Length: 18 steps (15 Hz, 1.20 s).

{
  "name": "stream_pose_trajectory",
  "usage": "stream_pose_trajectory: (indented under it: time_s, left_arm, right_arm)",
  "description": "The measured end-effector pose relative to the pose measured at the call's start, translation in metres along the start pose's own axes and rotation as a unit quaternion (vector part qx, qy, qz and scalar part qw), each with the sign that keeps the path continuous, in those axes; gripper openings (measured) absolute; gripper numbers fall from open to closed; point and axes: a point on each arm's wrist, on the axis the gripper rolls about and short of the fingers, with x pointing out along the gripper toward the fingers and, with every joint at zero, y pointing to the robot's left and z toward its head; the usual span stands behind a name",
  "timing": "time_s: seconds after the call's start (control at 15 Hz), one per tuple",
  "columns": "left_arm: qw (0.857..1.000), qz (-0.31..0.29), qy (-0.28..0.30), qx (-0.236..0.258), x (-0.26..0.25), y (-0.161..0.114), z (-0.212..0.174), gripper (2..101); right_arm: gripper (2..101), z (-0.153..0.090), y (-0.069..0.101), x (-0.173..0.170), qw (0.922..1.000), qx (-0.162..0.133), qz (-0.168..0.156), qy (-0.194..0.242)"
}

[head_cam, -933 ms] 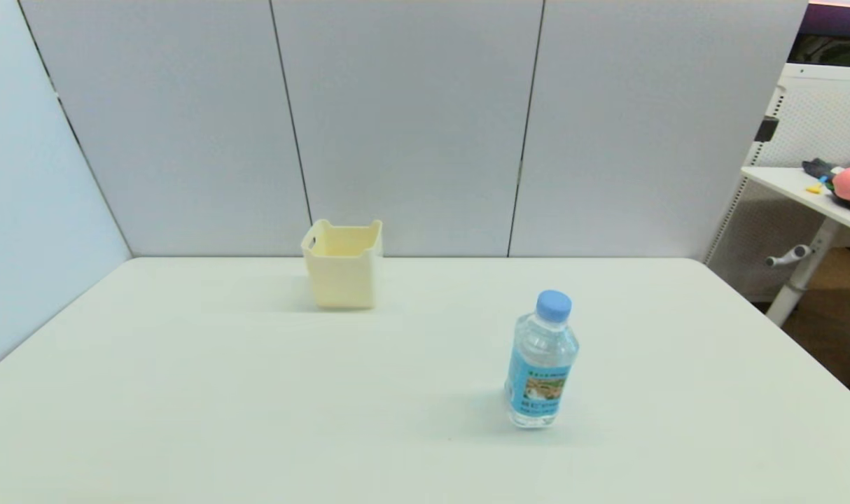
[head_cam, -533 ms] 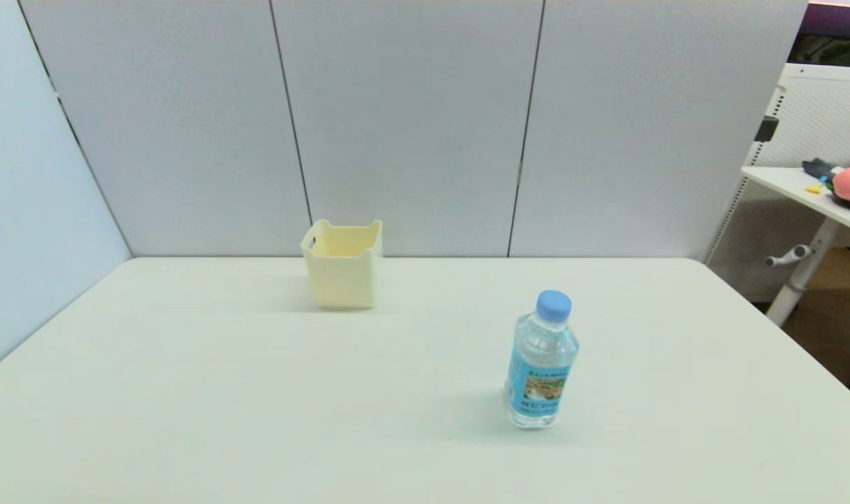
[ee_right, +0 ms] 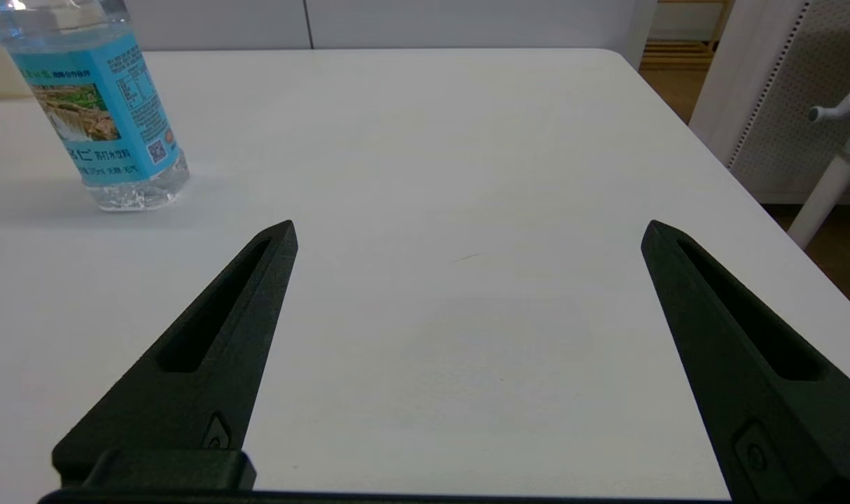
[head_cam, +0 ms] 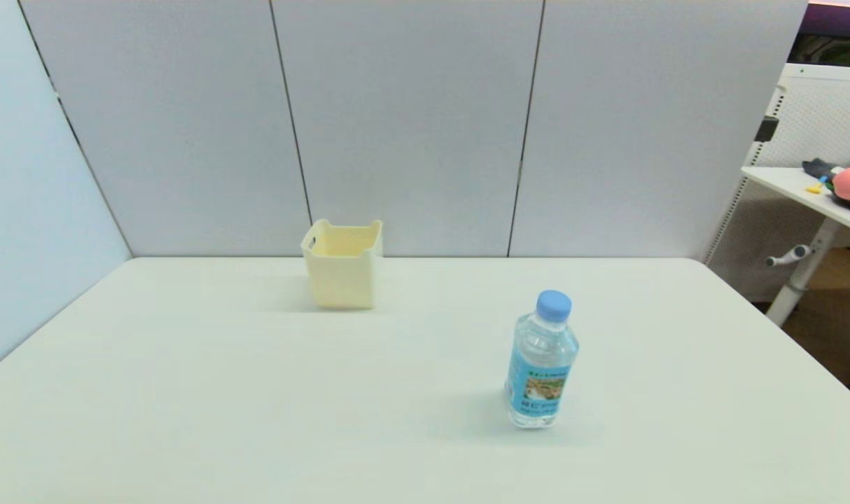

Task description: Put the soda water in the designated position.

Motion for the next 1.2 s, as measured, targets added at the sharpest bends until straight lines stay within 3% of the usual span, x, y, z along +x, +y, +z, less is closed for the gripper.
stream_pose_trajectory:
  time_s: [0.67,0.87,1.2]
  left_arm:
    - [1.000,0.001,0.000,-0.001,0.000,0.000,0.000,97.8]
    - [0.999,-0.011,0.006,0.045,0.003,0.000,0.007,97.8]
    - [0.986,-0.086,0.020,0.142,0.030,-0.003,0.075,97.8]
  right_arm:
    - [97.4,0.000,0.000,0.000,1.0000,0.000,0.000,0.000]
    - [97.4,0.000,0.000,0.000,1.0000,0.000,0.000,0.000]
    - [97.4,0.000,0.000,0.000,1.0000,0.000,0.000,0.000]
